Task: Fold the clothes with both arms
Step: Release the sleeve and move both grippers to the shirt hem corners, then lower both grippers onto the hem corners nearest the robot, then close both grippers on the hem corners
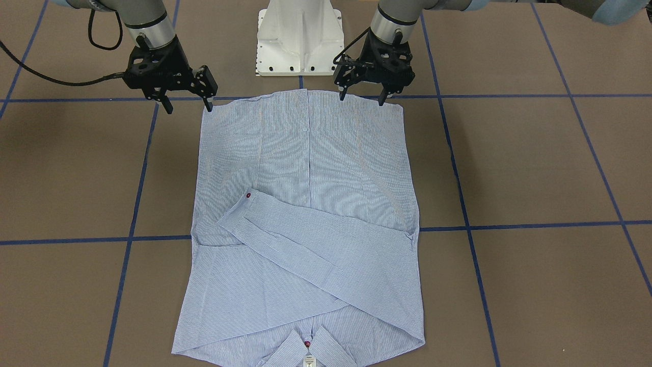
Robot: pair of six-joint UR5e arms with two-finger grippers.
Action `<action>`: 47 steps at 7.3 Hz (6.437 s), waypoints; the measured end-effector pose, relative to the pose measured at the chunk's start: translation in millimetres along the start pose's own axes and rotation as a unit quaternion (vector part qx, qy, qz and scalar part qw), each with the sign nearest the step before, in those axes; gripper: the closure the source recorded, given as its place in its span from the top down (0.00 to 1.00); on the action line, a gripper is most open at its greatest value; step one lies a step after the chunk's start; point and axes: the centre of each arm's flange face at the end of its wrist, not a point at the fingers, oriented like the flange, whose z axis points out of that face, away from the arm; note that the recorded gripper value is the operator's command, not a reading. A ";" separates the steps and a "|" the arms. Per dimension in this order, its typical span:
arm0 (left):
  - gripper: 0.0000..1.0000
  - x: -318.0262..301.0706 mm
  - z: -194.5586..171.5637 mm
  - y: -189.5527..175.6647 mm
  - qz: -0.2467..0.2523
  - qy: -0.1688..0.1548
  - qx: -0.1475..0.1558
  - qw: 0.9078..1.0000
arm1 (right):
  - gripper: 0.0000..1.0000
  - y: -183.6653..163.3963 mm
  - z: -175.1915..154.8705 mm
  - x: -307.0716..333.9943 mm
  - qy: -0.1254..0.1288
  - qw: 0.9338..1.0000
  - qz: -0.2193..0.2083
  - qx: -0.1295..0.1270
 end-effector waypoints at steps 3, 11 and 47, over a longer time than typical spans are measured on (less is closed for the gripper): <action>1.00 -70.9 36.3 65.2 -0.028 0.000 0.012 1.000 | 1.00 58.0 12.0 2.2 0.007 1.000 -0.003 0.013; 0.55 -107.2 104.3 92.4 -0.026 -0.047 -0.007 0.999 | 1.00 62.6 12.1 2.1 0.008 1.000 -0.003 0.020; 0.00 -82.6 81.9 88.6 0.007 -0.049 -0.019 0.999 | 0.57 133.4 71.6 17.8 -0.032 0.996 0.056 0.064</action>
